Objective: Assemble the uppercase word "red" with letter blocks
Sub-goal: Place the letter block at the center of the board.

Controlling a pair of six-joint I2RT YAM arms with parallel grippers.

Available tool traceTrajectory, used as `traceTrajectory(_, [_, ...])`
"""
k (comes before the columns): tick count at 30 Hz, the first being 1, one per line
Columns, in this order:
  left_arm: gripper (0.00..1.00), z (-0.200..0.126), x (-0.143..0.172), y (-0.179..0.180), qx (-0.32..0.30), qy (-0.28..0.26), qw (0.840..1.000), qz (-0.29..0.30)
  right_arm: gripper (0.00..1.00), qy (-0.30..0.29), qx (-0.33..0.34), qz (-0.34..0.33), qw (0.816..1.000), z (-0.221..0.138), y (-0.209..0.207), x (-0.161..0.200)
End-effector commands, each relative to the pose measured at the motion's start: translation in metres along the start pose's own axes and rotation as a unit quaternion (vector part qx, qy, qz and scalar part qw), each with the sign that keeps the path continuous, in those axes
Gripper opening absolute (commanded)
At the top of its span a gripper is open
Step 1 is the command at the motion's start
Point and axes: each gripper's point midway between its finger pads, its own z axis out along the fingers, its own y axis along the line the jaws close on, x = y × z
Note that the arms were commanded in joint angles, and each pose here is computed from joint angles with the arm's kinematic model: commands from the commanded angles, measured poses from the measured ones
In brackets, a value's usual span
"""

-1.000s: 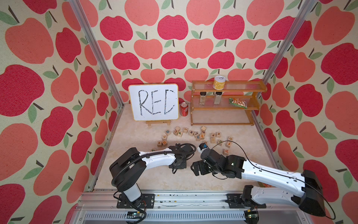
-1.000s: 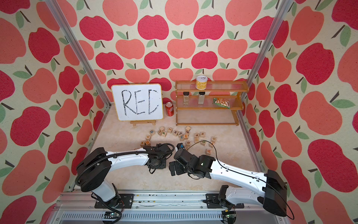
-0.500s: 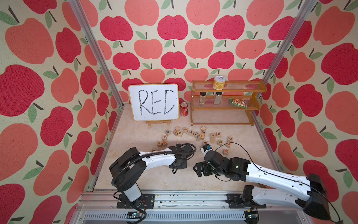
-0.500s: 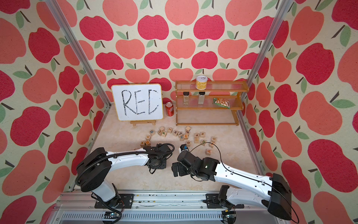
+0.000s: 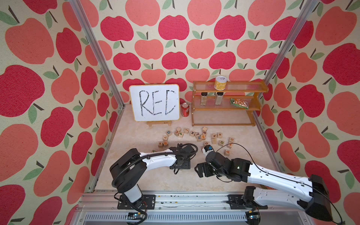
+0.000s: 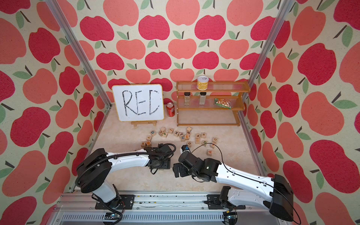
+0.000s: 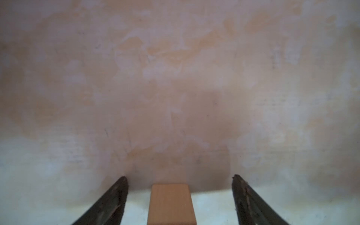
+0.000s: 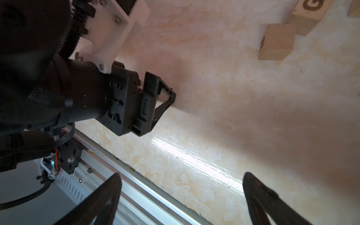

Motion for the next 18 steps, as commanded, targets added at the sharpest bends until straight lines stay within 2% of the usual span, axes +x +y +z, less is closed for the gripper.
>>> traceTrajectory(1, [0.94,-0.008,0.003,0.017,-0.026,0.001,1.000,0.002,0.99,-0.003,0.012,0.001,1.000,-0.001,-0.005,0.001])
traceTrajectory(6, [1.00,-0.024,-0.010,0.021,-0.019,-0.014,1.000,-0.007,0.99,-0.008,0.009,-0.001,1.000,-0.005,-0.003,-0.002])
traceTrajectory(18, [0.99,-0.063,-0.032,0.034,0.005,-0.032,0.999,-0.033,0.99,0.009,0.000,-0.034,0.999,-0.010,0.015,-0.017])
